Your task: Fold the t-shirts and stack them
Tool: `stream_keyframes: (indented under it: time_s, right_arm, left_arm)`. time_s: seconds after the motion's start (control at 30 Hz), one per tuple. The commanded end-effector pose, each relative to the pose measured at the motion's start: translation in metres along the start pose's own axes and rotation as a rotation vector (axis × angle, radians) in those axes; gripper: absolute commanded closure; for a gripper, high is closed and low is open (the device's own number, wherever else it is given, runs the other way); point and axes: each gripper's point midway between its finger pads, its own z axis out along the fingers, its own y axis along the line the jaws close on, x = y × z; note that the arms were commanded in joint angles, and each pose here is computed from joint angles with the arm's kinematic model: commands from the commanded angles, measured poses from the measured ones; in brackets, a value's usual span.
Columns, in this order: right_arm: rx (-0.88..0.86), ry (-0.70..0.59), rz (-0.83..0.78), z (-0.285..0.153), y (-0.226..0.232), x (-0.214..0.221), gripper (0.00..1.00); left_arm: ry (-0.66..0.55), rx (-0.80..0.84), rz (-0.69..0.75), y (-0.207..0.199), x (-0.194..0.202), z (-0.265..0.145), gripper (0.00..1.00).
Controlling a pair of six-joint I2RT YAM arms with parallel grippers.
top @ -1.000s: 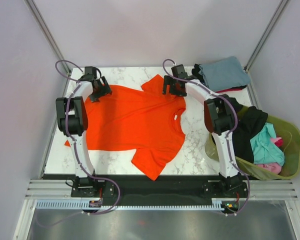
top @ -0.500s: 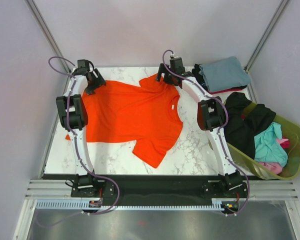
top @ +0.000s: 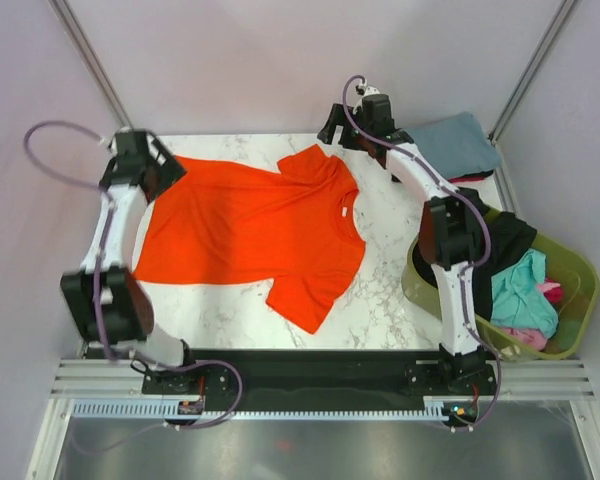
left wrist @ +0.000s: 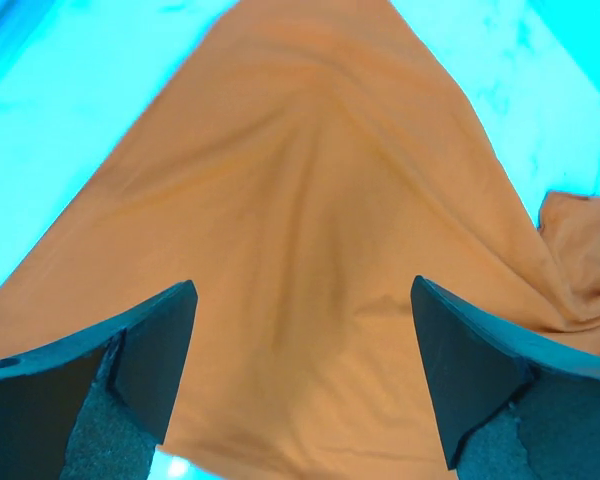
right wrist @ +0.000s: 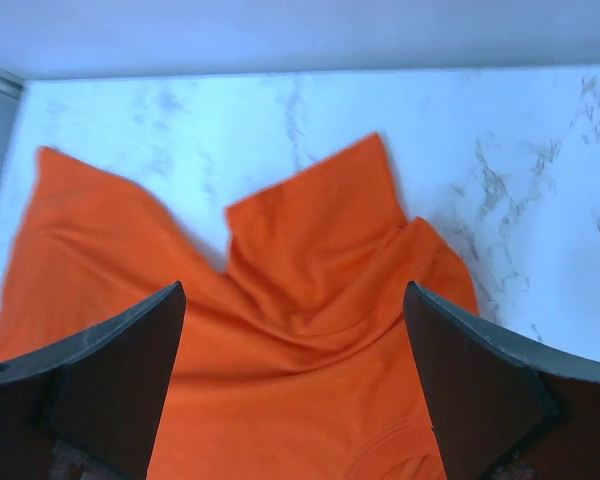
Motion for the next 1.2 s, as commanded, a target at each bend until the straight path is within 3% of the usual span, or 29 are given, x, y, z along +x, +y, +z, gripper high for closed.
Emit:
stream_keyframes:
  time_s: [0.0,0.17,0.3,0.43,0.67,0.8,1.0,1.17]
  right_arm:
    - [-0.137,-0.132,-0.025,-0.084,0.070,-0.061,0.02]
    - [-0.147,-0.037,0.016,-0.135,0.081,-0.004,0.02]
    - [-0.180,0.053,-0.011,-0.172,0.099,0.052,0.02]
    - [-0.233,0.143,-0.085,-0.194,0.132,0.107,0.02]
    - [-0.254,0.253,-0.098,-0.218,0.132,0.180,0.02]
    - [-0.248,0.326,-0.089,-0.222,0.114,0.222,0.02]
    - [-0.212,0.367,-0.105,-0.222,0.101,0.235,0.02]
    - [-0.211,0.384,-0.110,-0.224,0.101,0.237,0.02]
  left_arm:
    - [-0.131,-0.173,-0.208,0.075,0.023,-0.031,0.04]
    - [-0.112,-0.266,-0.375,0.151,0.100,-0.039,0.03]
    - [-0.165,-0.263,-0.538,0.190,0.122,-0.043,0.02]
    - [-0.223,-0.268,-0.570,0.217,0.123,-0.046,0.01]
    - [-0.263,-0.222,-0.651,0.221,0.111,-0.041,0.04]
    - [-0.284,-0.197,-0.701,0.222,0.108,-0.028,0.10]
    - [-0.190,-0.233,-0.723,0.228,0.129,-0.007,0.10]
    - [-0.226,-0.244,-0.709,0.234,0.128,0.000,0.11]
